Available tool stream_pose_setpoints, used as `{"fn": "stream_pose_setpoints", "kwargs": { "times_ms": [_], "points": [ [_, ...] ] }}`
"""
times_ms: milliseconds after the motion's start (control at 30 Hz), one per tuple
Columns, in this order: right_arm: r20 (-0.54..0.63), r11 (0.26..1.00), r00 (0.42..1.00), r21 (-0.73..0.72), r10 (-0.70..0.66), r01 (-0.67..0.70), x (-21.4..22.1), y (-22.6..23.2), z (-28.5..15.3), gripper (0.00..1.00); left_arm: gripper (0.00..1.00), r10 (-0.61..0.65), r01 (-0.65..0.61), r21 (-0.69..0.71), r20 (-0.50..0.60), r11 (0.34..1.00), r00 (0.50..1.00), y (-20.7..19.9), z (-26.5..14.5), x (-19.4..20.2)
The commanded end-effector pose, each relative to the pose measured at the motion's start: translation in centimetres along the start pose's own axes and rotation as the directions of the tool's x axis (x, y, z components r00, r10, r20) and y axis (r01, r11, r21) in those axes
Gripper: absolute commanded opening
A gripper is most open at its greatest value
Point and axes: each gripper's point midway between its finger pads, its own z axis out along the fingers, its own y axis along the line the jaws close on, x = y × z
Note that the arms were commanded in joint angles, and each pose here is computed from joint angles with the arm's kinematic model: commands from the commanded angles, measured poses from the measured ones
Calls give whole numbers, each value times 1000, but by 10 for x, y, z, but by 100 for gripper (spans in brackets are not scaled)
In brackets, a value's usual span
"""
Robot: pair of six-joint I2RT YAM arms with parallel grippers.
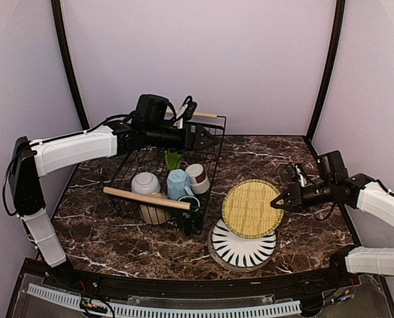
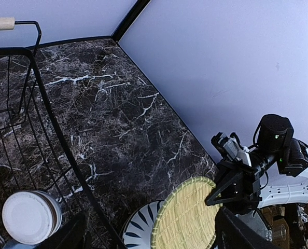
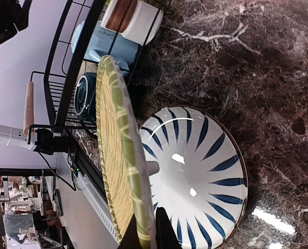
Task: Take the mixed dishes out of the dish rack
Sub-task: Place the plate at the center of the board.
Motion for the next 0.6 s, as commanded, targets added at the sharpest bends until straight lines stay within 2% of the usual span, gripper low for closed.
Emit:
{"fn": "stream_pose_setpoints", "kwargs": {
  "times_ms": [0, 300, 567],
  "points": [
    [-83, 999, 997, -33, 5, -8, 19, -4, 8, 0, 81, 21, -21, 7, 35, 1000, 999, -13, -16, -14],
    [-204, 1000, 979, -23, -9, 5, 44, -11, 40, 0, 81, 10, -10, -7, 39, 1000, 999, -11, -21, -10],
    [-215, 1000, 977, 9, 17, -15, 53, -23, 56, 0, 82, 5, -5, -5, 39, 1000, 999, -10, -20, -10]
  ]
}}
